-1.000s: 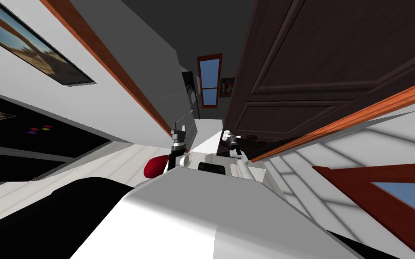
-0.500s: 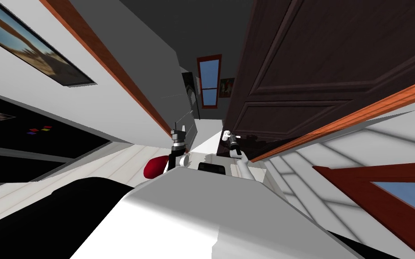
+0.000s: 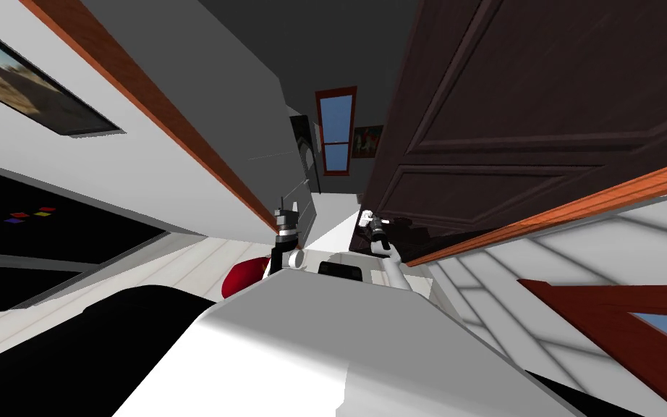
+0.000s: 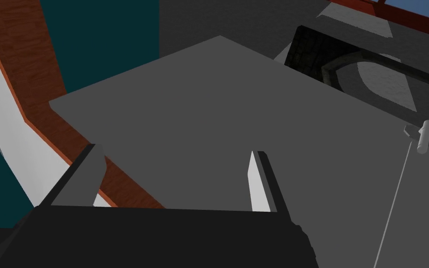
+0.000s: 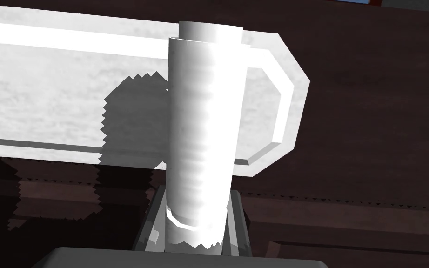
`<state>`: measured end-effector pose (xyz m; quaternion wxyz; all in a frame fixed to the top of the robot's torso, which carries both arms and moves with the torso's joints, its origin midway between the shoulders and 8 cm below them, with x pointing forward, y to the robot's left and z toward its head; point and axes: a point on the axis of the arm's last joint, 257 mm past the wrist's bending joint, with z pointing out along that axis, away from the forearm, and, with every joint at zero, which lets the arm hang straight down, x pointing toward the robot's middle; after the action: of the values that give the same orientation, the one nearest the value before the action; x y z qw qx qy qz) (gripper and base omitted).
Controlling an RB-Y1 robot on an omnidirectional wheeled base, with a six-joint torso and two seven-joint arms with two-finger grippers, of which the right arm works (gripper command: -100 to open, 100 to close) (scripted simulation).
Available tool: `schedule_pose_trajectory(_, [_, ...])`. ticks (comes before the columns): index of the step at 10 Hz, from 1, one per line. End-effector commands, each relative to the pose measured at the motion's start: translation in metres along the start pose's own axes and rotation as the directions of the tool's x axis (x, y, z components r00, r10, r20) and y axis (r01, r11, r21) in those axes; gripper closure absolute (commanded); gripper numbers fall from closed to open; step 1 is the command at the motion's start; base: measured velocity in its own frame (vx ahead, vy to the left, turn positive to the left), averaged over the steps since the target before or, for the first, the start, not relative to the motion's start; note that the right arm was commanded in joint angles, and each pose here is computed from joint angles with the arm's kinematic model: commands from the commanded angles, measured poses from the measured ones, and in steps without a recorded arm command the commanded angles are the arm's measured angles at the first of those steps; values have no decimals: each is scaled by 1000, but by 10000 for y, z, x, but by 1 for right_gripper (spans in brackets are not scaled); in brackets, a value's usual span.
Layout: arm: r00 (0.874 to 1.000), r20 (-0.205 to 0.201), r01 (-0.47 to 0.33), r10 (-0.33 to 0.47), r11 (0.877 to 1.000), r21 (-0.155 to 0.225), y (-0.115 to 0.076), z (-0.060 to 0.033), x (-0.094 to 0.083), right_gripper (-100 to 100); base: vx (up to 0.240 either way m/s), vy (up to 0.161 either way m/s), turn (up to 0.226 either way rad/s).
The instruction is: Push the door open
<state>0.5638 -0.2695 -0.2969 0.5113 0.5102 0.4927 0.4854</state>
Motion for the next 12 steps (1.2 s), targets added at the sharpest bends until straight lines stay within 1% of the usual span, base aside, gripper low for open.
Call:
schedule_pose_trajectory(1, [1000,26,10,-9,1000,-15,71,4,-171,100,205,97,-57])
schedule_pose_trajectory(5, [996,83,15,-13,1000,-13,75,-10,-490,100,197,93,-74])
schedule_pose_trajectory(8, [992,129,15,-13,1000,-12,75,-34,-739,100,172,97,-94])
schedule_pose_trajectory(9, [991,137,15,-13,1000,-12,74,-39,-779,100,177,83,-70])
schedule_pose_trajectory(12, [985,175,12,-10,1000,-10,71,-69,-972,100,154,82,-69])
